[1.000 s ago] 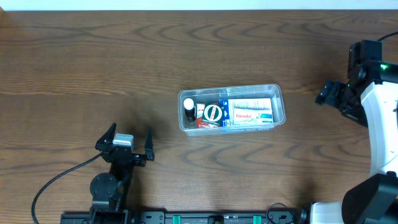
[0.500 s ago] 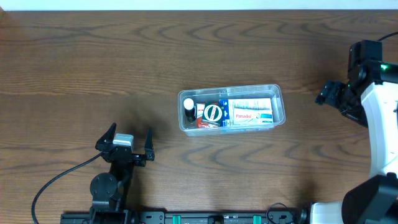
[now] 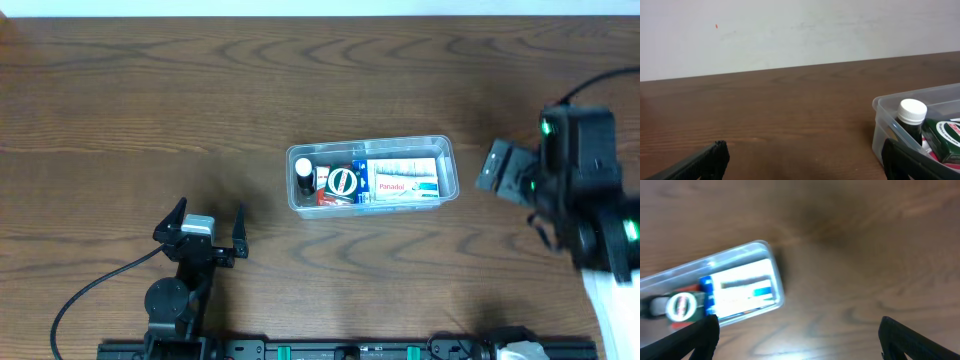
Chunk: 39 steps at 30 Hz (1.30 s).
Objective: Pack container
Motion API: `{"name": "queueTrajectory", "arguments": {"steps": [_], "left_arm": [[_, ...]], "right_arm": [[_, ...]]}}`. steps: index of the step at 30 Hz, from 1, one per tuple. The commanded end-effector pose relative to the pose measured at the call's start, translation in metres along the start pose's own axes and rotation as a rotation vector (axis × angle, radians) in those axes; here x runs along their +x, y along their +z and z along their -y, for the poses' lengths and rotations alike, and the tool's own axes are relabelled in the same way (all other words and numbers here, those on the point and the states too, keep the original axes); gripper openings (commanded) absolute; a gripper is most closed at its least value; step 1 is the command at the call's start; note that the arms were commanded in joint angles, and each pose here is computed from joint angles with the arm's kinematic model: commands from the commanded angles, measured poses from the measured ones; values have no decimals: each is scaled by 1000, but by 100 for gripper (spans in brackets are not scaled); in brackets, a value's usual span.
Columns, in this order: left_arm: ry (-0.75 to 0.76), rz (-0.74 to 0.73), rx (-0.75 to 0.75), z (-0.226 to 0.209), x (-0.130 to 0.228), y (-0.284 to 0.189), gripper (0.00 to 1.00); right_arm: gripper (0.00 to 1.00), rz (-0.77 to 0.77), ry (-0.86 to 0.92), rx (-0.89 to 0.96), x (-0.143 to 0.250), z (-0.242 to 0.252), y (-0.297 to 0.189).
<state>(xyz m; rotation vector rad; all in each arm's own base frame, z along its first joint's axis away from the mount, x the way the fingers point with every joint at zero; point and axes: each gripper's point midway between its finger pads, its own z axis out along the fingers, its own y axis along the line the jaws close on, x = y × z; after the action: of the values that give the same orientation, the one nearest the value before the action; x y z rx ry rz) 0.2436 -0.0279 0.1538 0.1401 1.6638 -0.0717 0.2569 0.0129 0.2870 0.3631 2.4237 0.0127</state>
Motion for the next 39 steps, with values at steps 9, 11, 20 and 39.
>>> {"name": "queueTrajectory", "arguments": {"steps": [9, 11, 20, 39], "left_arm": [[-1, -47, 8, 1, 15, 1, 98], [-1, -47, 8, 1, 15, 1, 98], [-1, -47, 8, 1, 15, 1, 98], [-1, -47, 8, 1, 15, 1, 98]], "right_arm": [[99, 353, -159, -290, 27, -22, 7], [99, 426, -216, -371, 32, -33, 12], [99, 757, -277, -517, 51, -44, 29], [99, 841, -252, -483, 88, -25, 68]]}}
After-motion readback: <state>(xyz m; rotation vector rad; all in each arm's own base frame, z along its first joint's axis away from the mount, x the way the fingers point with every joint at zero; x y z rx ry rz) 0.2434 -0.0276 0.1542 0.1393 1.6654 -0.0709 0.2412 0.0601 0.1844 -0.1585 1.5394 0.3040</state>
